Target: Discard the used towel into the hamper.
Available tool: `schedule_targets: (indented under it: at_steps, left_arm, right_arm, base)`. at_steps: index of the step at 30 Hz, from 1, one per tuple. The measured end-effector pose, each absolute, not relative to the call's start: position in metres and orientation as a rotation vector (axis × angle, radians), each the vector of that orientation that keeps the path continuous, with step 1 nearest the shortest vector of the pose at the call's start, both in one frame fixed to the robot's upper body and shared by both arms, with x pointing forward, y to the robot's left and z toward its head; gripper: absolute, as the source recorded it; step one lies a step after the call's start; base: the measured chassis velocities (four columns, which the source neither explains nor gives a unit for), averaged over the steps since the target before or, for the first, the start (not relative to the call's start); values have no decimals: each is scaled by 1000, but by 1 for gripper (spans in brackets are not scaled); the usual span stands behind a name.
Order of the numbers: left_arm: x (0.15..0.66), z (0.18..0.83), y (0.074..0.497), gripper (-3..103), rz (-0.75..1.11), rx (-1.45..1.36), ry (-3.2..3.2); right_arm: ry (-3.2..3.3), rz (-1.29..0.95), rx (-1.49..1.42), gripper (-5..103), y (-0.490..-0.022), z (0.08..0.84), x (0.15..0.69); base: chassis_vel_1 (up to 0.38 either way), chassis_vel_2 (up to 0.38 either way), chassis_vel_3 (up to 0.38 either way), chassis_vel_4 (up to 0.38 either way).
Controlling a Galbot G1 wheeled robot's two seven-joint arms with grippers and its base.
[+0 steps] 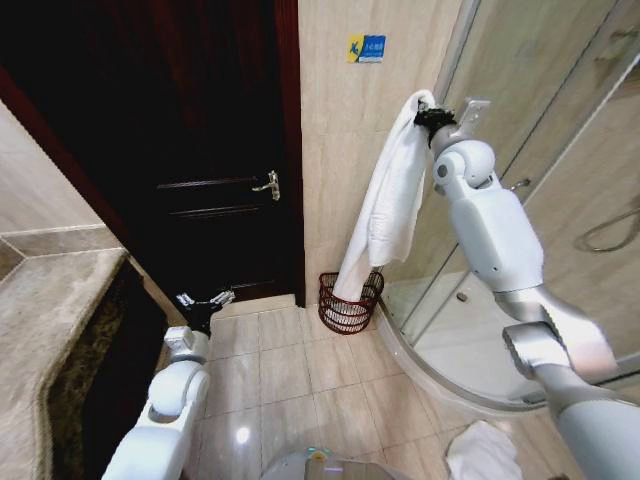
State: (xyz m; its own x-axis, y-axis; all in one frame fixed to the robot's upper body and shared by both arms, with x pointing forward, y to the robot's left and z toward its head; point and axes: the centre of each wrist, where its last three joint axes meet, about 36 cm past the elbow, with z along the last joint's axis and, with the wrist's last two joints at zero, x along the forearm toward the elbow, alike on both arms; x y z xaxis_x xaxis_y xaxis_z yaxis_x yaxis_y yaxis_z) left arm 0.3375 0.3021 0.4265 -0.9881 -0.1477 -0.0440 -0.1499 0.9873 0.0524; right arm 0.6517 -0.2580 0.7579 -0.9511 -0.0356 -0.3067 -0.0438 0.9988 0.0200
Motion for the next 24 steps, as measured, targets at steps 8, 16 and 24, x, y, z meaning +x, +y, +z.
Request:
schedule_targets:
  at_steps: [8,16,24]
  left_arm:
    - [337,426,303,100,90,-234,3094]
    - [335,425,301,100,85,-229,3097]
    - [335,427,303,100,95,-235,3092]
  right_arm:
    - [2858,32,-60,5,-257,738,655]
    - [2875,29,-56,5,-254,728,658]
    - [2880,10,-49,5,-256,718,652]
  base:
    - [0,0,0,0]
    - [0,0,0,0]
    - [0,0,0,0]
